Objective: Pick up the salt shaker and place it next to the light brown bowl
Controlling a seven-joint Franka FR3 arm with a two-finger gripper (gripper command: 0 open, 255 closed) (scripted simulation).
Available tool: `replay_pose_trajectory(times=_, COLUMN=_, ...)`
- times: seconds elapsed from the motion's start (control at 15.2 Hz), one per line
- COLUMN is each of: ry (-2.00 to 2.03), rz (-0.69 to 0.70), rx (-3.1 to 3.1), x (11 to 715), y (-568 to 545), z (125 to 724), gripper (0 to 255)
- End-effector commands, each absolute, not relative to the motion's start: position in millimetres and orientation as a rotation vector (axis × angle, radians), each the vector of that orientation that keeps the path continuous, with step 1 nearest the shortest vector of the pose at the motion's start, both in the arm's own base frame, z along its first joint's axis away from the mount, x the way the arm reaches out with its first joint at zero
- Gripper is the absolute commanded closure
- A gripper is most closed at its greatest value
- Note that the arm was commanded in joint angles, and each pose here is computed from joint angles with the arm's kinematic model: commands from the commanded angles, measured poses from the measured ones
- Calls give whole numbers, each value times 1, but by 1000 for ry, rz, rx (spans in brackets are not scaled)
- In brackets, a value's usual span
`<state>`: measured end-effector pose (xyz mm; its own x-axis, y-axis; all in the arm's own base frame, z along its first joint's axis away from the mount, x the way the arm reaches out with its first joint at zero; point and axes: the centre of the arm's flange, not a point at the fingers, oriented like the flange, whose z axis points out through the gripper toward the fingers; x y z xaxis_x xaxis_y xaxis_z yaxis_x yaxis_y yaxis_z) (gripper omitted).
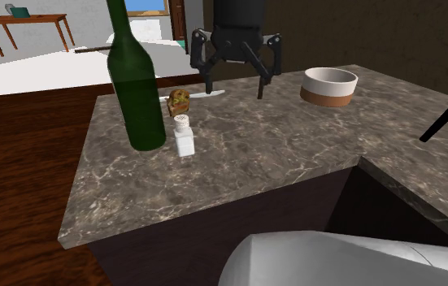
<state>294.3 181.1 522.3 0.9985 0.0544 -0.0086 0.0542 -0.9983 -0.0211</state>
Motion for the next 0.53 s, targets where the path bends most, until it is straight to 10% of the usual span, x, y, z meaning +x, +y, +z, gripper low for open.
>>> replay_pose_trajectory(times=0.0, ry=-96, rz=6, rx=-3120, x=295, y=208, z=517, gripper=0)
replay_pose_trajectory(times=0.46, ry=-137, rz=-20, rx=-3126, x=292, y=296, z=487, gripper=0)
